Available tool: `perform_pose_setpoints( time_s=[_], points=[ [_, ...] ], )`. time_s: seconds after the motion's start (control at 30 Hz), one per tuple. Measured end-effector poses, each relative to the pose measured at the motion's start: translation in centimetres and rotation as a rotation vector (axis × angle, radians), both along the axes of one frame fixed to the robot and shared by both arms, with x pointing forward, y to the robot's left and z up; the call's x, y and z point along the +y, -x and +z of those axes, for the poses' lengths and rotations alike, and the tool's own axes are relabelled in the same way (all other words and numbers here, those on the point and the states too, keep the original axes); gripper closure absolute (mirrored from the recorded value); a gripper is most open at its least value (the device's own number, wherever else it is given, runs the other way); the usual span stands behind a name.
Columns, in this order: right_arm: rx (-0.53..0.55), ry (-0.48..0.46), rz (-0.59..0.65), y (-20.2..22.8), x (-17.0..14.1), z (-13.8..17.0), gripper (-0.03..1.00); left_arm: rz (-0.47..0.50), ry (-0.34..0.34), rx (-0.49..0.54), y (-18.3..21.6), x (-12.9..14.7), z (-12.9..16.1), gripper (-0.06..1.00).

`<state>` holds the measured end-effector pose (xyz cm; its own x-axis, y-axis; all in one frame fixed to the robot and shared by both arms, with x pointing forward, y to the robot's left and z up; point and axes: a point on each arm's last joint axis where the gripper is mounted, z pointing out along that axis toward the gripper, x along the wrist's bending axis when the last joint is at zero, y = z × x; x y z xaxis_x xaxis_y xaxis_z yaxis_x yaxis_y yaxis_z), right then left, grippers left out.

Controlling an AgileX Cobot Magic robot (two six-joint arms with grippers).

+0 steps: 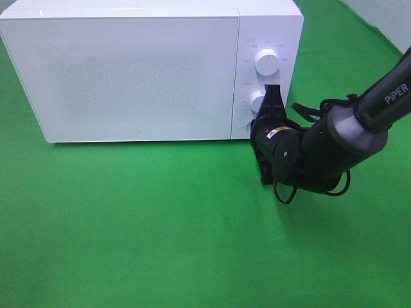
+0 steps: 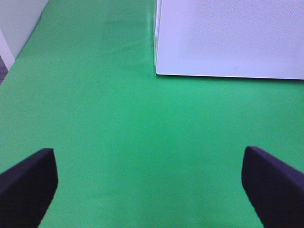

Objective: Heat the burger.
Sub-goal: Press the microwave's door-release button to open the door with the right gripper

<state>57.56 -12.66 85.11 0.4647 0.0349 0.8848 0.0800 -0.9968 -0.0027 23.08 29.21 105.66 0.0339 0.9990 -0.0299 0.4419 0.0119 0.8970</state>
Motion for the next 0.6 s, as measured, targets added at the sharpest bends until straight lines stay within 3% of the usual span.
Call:
perform_pose_setpoints(
  time_s=[0.33,0.6],
  points=[
    [0.000,0.000,-0.009,-0.14,-0.28,-0.03,0.96,0.000,0.000,0.000,0.00,0.00,0.00,-0.03],
    [-0.015,-0.052,-0.050,-0.58,0.02,0.01,0.96,0.000,0.000,0.000,0.00,0.00,0.00,-0.03]
  ],
)
